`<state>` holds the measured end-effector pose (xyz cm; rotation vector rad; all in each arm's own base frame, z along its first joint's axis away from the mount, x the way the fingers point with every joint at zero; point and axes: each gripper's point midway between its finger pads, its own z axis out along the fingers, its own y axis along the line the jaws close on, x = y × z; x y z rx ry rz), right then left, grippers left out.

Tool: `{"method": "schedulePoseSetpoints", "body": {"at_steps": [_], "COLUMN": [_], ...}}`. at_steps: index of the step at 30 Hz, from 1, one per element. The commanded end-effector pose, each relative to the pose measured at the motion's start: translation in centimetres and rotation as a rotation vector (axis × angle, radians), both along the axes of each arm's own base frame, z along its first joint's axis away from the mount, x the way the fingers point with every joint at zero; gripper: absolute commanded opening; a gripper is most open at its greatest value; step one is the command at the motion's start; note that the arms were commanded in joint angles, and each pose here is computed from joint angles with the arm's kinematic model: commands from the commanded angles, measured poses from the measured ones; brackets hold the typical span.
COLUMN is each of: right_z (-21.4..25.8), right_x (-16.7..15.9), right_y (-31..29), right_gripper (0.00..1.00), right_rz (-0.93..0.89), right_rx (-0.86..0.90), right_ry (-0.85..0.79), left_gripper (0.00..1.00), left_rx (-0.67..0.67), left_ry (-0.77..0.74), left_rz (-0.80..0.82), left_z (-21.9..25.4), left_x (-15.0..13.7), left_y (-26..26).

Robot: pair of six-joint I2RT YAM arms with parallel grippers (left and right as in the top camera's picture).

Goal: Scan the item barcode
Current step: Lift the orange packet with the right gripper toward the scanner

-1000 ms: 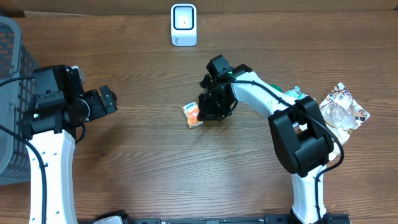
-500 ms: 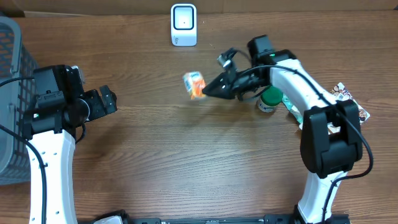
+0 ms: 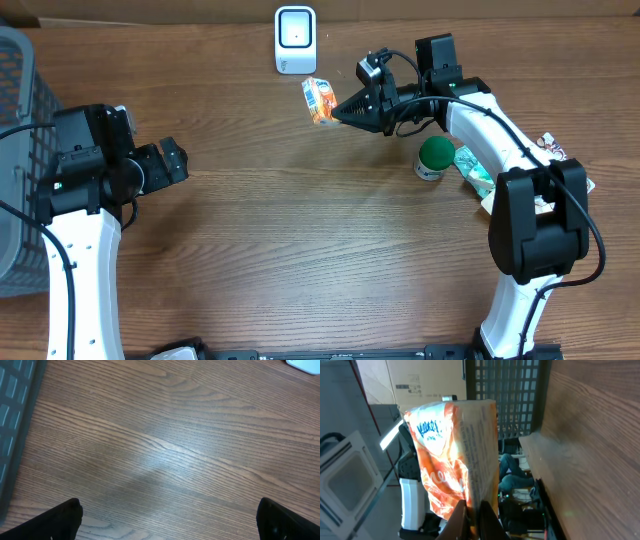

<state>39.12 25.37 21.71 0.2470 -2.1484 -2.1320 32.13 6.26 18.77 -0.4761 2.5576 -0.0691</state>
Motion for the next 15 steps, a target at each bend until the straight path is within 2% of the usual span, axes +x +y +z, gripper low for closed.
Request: {"method": "schedulePoseSetpoints", "body": {"at_steps": [1,6,9,10,15], "right_z": [1.2,-4.4,-7.8,-9.5,-8.5], "right_x": [0.5,3.2,3.2,2.9,3.7], "right_y": [0.0,0.8,0.9,0.7,0.4], "right_gripper": [0.04,0.04,0.04,0.04,0.04], "right_rz": [-0.022,-0.232,-0.289,-0.314,-0.384], "right_rx": [-0.023,-0.331,-0.537,-0.671,-0.962], "right_ry": [0.011,-0.015,-0.048,-0.057,-0.192], "left_gripper": [1.0,1.0,0.99,1.0,0.99], "left_rx": [0.011,0.011,0.011,0.011,0.011], "left_ry": [-0.038,-0.038,-0.038,-0.038,-0.038], "left_rz": [0.009,0.009,0.009,0.009,0.009], "left_z": [1.3,1.3,1.3,1.3,1.3], "left_x": [0.2,0.2,0.2,0.2,0.2], "left_y": [0.2,0.2,0.2,0.2,0.2]}}
